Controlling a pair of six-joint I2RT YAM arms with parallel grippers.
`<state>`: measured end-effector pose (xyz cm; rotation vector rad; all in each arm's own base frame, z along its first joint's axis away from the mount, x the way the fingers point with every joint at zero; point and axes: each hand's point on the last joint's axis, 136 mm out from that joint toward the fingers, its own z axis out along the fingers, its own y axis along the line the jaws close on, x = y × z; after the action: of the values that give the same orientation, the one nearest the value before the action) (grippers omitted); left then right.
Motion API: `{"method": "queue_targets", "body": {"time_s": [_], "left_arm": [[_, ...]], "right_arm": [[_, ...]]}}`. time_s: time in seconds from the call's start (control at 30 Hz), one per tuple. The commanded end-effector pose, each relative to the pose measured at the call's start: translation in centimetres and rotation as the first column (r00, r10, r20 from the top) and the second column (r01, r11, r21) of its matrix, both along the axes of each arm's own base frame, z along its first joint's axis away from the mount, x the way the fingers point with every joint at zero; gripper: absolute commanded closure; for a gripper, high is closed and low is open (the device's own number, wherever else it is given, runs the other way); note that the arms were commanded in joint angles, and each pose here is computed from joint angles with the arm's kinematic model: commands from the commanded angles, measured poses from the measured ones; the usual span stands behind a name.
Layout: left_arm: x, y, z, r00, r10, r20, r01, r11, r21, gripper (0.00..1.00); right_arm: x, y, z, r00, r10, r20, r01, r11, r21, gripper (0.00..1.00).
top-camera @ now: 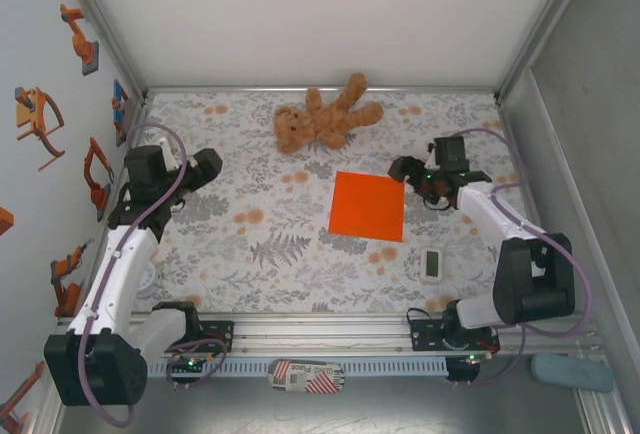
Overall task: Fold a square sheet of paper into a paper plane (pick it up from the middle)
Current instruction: Move the square sheet of paper to the center of the table.
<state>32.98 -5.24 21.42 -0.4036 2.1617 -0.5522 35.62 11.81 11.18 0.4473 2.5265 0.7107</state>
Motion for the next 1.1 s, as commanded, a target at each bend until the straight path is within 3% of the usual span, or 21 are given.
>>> {"method": "queue_targets", "body": {"time_s": [0.0, 0.5, 0.7, 0.93, 1.07], "left_arm": [[-0.7, -1.5, -0.8, 0.997, -0.062, -0.044, 0.06, 0.997, -0.058, 0.04], [-0.3, -3.8, -2.6, 0.98, -0.153, -0.127, 0.142, 0.985, -0.095, 0.04], [-0.4, -4.5, -3.7, 0.97, -0.17, -0.171, 0.153, 0.982, -0.108, 0.04], [-0.8, -5.6, -6.2, 0.957, -0.147, -0.25, 0.112, 0.982, -0.151, 0.04], [-1.3, -7.1, -9.1, 0.939, -0.156, -0.307, 0.083, 0.968, -0.237, 0.04]], "right_arm": [[-0.6, 2.3, -1.7, 0.997, 0.013, -0.077, -0.01, 1.0, 0.028, 0.14], [0.8, 4.4, -6.6, 0.979, 0.044, -0.198, -0.045, 0.999, -0.003, 0.15], [-0.6, 5.5, -8.9, 0.963, 0.05, -0.266, -0.056, 0.998, -0.014, 0.17], [-4.4, 10.5, -10.7, 0.95, 0.08, -0.303, -0.082, 0.997, 0.005, 0.17], [-5.9, 15.1, -10.3, 0.943, 0.161, -0.29, -0.154, 0.987, 0.046, 0.26]]}}
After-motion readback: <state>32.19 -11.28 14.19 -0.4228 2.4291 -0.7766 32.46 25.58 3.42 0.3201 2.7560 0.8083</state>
